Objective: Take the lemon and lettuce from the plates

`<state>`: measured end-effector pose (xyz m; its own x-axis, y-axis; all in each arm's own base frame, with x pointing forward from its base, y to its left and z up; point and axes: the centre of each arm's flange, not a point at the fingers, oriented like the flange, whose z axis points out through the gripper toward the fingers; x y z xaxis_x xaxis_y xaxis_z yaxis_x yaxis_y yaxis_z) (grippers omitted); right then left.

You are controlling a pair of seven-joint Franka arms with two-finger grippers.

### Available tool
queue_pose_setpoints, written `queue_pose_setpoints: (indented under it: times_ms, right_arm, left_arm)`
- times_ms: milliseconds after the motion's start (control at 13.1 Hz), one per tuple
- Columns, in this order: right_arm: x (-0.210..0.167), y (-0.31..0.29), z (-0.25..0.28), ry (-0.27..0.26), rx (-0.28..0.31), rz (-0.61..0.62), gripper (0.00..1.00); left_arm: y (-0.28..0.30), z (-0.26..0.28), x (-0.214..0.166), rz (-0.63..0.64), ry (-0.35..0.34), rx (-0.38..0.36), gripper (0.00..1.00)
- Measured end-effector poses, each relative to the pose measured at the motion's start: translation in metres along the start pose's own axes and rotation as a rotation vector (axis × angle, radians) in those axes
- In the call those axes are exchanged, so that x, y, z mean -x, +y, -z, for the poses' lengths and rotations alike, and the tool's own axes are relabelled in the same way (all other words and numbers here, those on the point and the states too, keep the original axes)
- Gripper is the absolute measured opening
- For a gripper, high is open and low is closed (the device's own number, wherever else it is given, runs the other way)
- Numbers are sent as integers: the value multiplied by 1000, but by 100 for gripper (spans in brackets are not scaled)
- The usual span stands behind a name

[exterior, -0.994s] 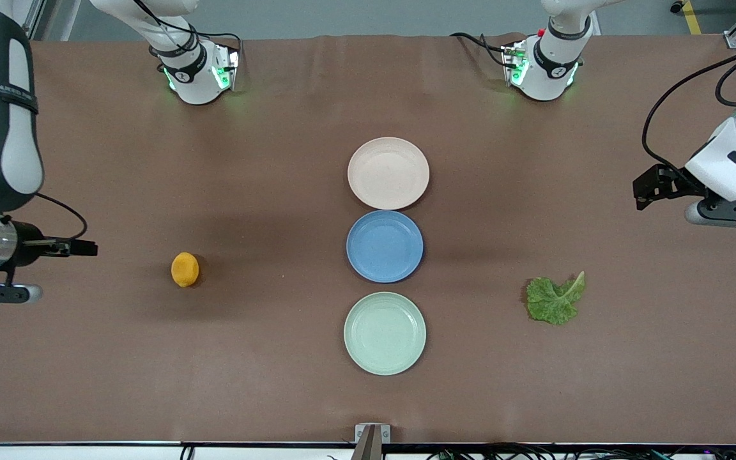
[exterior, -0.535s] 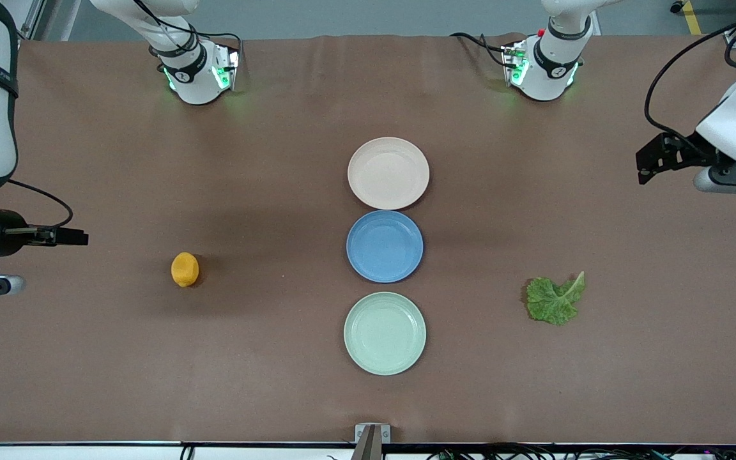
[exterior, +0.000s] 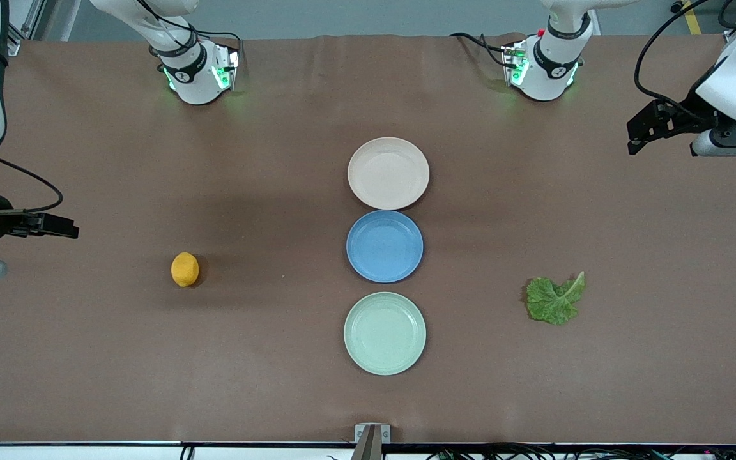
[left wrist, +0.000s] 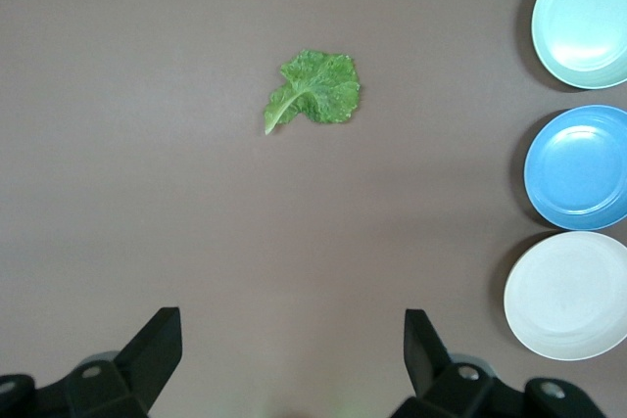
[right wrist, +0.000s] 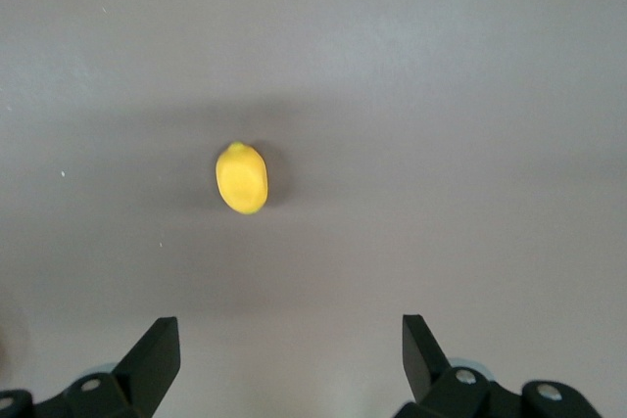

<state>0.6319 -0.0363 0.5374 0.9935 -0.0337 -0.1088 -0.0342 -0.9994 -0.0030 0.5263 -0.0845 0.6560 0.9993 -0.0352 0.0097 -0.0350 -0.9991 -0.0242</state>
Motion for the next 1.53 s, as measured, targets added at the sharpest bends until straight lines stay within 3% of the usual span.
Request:
queue_pose_setpoints:
  times_ms: [382,764,994,1223,1529]
  right_arm:
    - [30,-7,13,50,3,10,100]
    - [38,-2,28,78,3,1,100]
    - [40,-2,48,121,4,1,100]
    - [51,-1,54,78,2,0,100]
    - [67,0,57,73,-2,-2,100]
  left_arm:
    - [9,-6,3,-1,-17,1,100]
    - [-5,-4,6,23,-16,-1,100]
    - [-11,0,12,32,-15,-3,100]
    - [-12,-4,15,33,-35,-6,100]
    - [-13,-4,15,28,-35,-5,100]
